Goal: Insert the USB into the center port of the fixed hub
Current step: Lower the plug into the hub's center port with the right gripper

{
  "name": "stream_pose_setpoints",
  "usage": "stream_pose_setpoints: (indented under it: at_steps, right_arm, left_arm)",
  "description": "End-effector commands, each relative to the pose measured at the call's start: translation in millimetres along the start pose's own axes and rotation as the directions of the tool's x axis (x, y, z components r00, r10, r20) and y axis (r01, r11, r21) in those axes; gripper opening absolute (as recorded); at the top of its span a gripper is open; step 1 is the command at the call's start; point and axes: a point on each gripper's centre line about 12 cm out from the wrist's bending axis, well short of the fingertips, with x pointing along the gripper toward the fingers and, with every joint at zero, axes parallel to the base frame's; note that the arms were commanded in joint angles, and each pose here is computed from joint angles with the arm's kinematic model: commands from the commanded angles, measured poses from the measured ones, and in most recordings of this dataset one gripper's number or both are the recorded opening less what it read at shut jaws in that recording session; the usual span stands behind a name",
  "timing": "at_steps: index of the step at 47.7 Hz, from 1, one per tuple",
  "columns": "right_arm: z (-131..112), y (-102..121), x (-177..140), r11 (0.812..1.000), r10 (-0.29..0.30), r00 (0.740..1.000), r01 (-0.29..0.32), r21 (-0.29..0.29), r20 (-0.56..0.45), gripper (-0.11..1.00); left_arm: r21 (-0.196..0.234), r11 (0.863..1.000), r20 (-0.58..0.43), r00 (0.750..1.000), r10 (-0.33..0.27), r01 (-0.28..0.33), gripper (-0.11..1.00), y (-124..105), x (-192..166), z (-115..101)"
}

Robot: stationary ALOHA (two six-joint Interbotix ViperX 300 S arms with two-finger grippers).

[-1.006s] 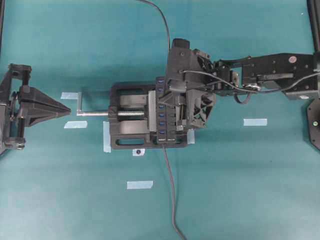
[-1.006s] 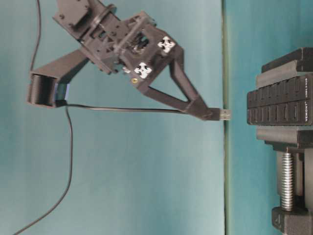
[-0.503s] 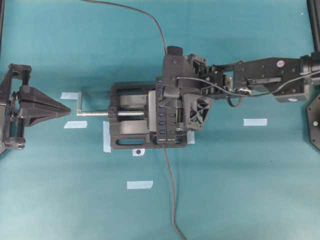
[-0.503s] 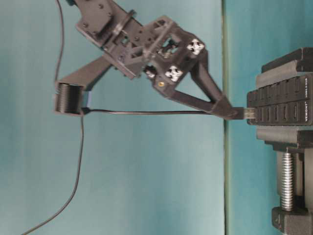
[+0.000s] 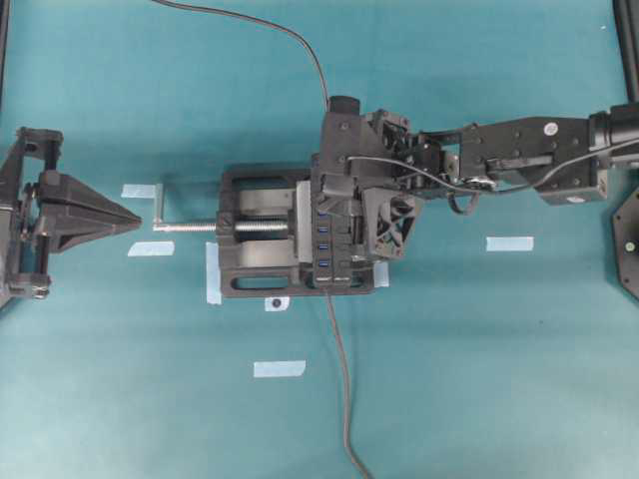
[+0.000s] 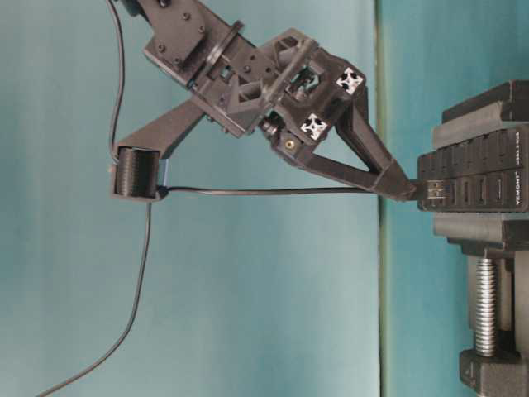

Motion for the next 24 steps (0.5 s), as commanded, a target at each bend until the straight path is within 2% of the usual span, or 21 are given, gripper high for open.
stream_pose_setpoints:
  at_steps: [1,24]
  right_arm:
    - [13.7,0.6,-5.3,1.000,0.001,0.999,-0.001,-0.006,0.043,0.09]
    - [13.6,3.2,-1.4,1.000,0.005,0.999,-0.005,-0.007,0.034,0.09]
  left_arm:
    - [0.000,1.000,0.015,1.000,-0.002,0.002,0.00,-0.6,0.3,5.3]
    - [0.000,1.000,0.017,1.000,-0.002,0.002,0.00,-0.6,0.3,6.0]
